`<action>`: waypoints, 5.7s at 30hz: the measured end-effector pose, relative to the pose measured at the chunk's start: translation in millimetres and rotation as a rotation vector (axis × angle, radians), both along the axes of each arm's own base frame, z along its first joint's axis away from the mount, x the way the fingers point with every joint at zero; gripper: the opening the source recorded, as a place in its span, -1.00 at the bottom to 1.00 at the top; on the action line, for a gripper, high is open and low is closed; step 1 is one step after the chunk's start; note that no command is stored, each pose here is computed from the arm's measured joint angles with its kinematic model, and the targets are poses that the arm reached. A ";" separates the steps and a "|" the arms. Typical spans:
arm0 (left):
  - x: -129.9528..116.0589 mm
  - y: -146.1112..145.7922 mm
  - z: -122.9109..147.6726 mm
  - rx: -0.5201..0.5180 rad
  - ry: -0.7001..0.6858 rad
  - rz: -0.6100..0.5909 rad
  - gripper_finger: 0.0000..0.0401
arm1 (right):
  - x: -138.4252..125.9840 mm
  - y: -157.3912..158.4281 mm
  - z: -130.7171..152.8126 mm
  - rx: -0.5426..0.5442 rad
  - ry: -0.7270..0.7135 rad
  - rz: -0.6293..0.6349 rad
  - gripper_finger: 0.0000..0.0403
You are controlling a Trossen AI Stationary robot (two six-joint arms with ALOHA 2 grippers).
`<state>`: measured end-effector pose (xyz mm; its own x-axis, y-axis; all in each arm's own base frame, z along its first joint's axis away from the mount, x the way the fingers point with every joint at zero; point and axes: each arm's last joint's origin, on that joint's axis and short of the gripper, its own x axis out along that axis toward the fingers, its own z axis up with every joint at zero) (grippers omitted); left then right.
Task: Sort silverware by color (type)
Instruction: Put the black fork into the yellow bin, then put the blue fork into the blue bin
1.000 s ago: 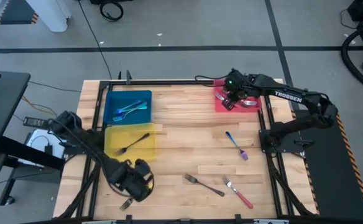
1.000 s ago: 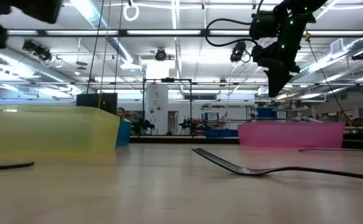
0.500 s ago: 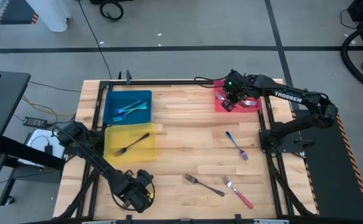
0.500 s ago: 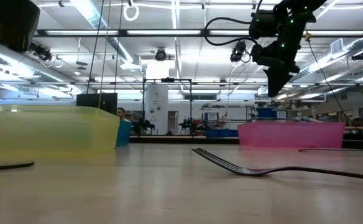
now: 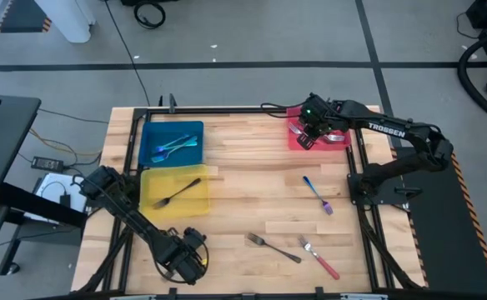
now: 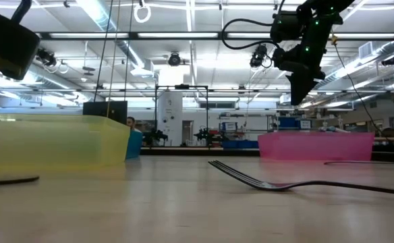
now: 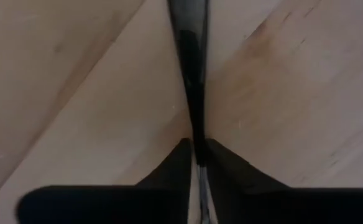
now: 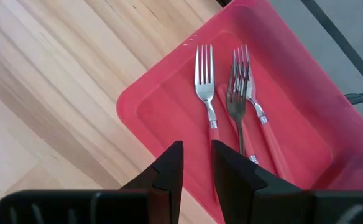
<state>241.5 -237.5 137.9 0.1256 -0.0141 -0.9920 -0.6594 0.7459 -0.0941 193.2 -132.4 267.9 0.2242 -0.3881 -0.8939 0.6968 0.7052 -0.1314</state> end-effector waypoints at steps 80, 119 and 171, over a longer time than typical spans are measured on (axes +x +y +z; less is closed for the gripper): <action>-18.4 238.0 32.6 0.118 0.133 -0.324 -0.98 | -18.1 136.3 31.4 0.253 -0.132 0.272 -0.55; 33.5 232.1 84.9 0.230 -0.253 -0.518 -0.46 | -41.2 153.2 -89.2 0.369 0.017 -0.086 -0.28; 40.7 307.5 102.8 0.421 -0.318 -0.580 -0.46 | -11.7 140.6 -134.6 0.449 0.132 -0.128 -0.91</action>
<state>282.3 70.0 240.6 0.4927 0.2051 -0.8457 -0.1421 0.9777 0.1544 181.5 8.2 133.3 0.0734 0.0257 -0.9970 0.7798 0.6217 0.0734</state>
